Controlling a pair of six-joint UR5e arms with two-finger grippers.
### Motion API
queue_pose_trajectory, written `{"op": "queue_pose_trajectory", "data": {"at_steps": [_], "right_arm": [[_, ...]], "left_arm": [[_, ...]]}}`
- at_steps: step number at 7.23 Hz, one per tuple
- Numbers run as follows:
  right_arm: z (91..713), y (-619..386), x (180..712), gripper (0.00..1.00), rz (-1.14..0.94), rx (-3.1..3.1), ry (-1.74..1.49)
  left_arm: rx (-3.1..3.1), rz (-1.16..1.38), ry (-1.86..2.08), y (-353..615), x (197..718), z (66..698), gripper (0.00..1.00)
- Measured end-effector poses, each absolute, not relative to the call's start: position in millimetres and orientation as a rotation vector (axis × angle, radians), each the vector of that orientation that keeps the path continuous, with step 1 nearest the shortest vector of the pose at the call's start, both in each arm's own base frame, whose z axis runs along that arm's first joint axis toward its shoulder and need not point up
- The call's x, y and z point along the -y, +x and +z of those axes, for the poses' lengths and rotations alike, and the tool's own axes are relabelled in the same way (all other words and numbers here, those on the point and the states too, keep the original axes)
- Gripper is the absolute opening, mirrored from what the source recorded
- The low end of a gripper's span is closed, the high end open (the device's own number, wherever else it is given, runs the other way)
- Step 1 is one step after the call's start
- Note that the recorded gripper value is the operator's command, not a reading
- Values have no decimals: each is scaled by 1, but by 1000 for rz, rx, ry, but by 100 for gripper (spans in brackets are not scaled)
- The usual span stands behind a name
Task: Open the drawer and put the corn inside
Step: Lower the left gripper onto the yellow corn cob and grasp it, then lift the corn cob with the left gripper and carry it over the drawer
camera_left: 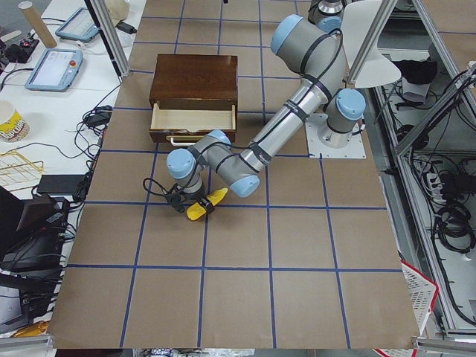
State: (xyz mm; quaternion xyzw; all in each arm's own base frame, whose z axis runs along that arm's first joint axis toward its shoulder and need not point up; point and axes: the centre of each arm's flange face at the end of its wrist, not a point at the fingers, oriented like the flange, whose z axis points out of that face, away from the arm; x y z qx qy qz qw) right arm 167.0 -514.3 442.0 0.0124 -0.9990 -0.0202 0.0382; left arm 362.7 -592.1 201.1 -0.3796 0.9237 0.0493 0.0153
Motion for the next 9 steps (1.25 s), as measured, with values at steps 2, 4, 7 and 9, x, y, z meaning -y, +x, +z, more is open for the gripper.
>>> {"op": "queue_pose_trajectory", "data": {"at_steps": [2,4,7,9], "right_arm": [[442,167,514,100,-62,3064,38],[442,167,514,100,-62,3064,38],[442,167,514,100,-62,3064,38],[442,167,514,100,-62,3064,38]], "left_arm": [[-2871,166,-1195,364,593,190,20],[-2868,166,-1196,365,594,189,0],[-2847,117,-1149,364,600,229,2],[-2866,91,-1066,351,612,292,0]]}}
